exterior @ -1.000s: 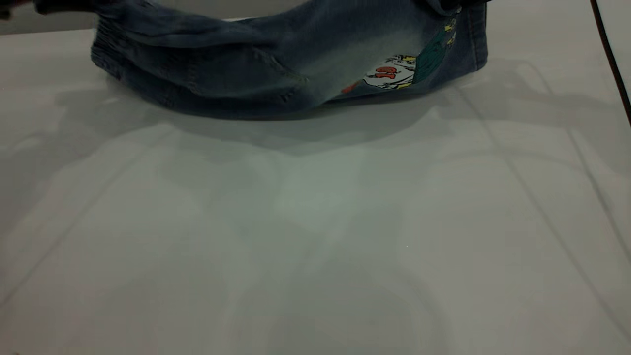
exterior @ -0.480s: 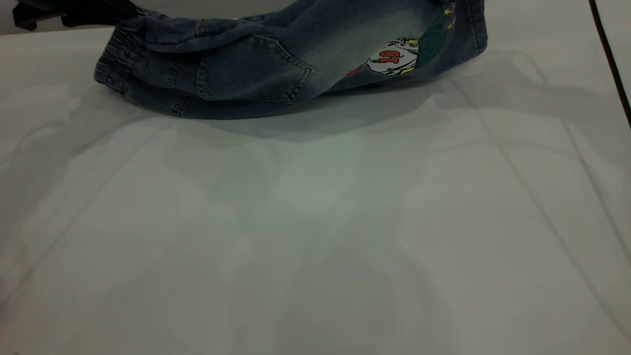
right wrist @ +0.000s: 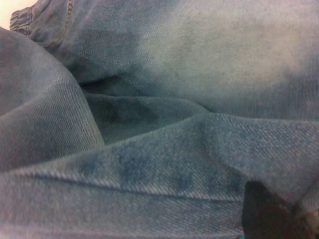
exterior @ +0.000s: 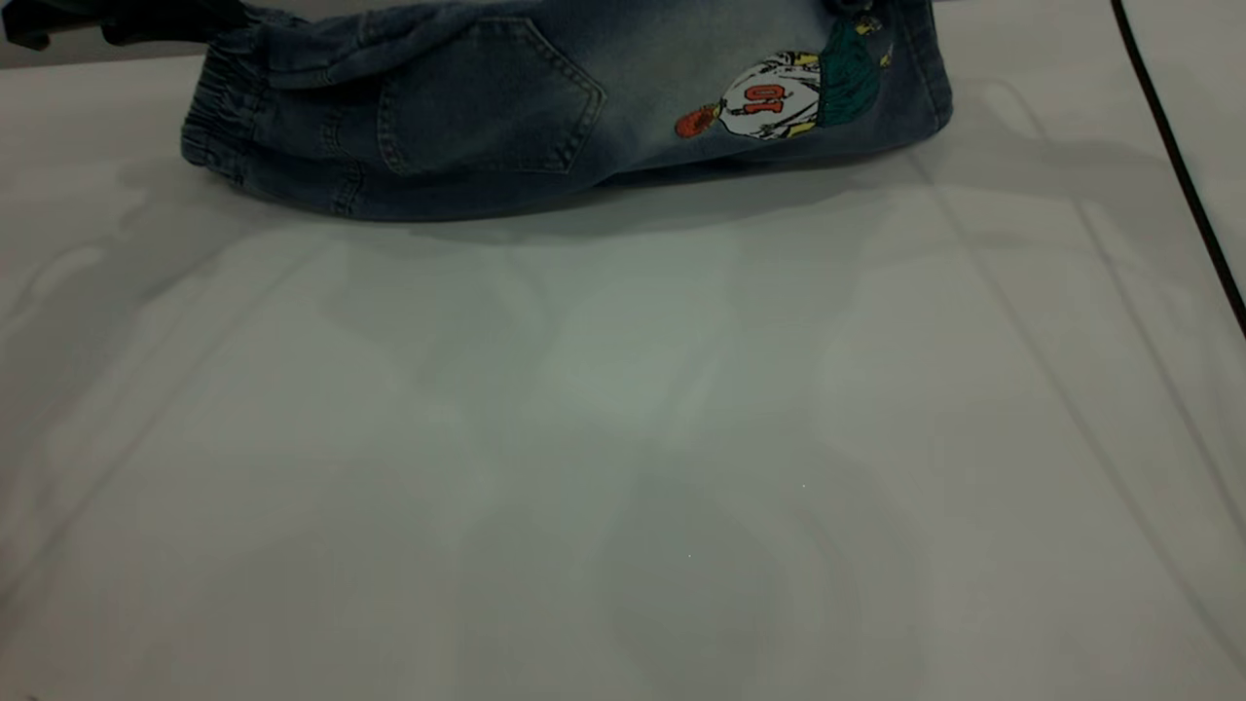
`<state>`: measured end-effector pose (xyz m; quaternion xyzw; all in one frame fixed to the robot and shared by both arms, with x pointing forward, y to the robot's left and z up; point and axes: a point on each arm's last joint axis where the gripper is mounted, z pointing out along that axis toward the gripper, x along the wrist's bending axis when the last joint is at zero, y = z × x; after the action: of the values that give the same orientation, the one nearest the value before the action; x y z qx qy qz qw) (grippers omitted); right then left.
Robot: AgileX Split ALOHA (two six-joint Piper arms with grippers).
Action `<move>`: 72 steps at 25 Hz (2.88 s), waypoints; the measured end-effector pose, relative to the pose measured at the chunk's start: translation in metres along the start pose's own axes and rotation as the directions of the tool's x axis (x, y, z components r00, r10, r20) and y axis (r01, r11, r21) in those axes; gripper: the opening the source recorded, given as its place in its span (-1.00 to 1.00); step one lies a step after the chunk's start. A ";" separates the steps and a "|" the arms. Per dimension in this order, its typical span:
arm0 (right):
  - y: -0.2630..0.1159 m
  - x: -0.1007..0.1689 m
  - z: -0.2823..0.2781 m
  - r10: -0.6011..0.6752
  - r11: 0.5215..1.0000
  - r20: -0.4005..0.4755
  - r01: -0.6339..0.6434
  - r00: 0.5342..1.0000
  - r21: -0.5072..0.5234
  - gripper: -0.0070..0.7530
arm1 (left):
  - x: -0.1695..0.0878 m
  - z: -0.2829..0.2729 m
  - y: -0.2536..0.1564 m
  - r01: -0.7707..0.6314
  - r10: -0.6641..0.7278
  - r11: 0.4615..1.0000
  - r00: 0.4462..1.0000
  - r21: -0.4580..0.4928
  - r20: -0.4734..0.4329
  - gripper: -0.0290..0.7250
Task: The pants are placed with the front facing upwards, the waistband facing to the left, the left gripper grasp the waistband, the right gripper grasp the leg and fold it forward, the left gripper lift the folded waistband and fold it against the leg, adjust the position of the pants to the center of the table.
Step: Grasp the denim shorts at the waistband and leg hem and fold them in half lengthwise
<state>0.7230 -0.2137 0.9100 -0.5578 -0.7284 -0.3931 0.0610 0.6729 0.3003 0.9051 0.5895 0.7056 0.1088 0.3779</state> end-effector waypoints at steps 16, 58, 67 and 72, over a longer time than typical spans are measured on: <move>0.029 -0.018 0.022 -0.055 0.995 0.004 0.055 0.998 -0.079 -0.89 | 0.002 0.021 0.014 0.003 -0.003 0.999 1.000 -0.033 0.008 -0.67; 0.046 -0.033 0.036 -0.023 0.979 0.038 0.030 0.999 -0.200 0.40 | 0.004 0.019 0.028 -0.150 0.146 0.985 0.988 -0.089 -0.055 -0.67; 0.046 -0.032 0.034 -0.011 0.983 0.017 0.014 1.000 -0.184 0.41 | 0.004 0.019 0.028 -0.152 0.148 0.984 0.988 -0.088 -0.053 -0.25; 0.042 -0.043 0.024 0.087 0.984 -0.025 -0.090 0.996 -0.154 0.41 | 0.006 0.019 0.029 -0.150 0.143 0.984 0.987 -0.097 -0.076 0.45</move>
<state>0.7838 -0.2279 0.8923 -0.5891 -0.6696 -0.4503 0.0415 0.7068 0.3085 0.9074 0.6155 0.6665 0.1922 0.3742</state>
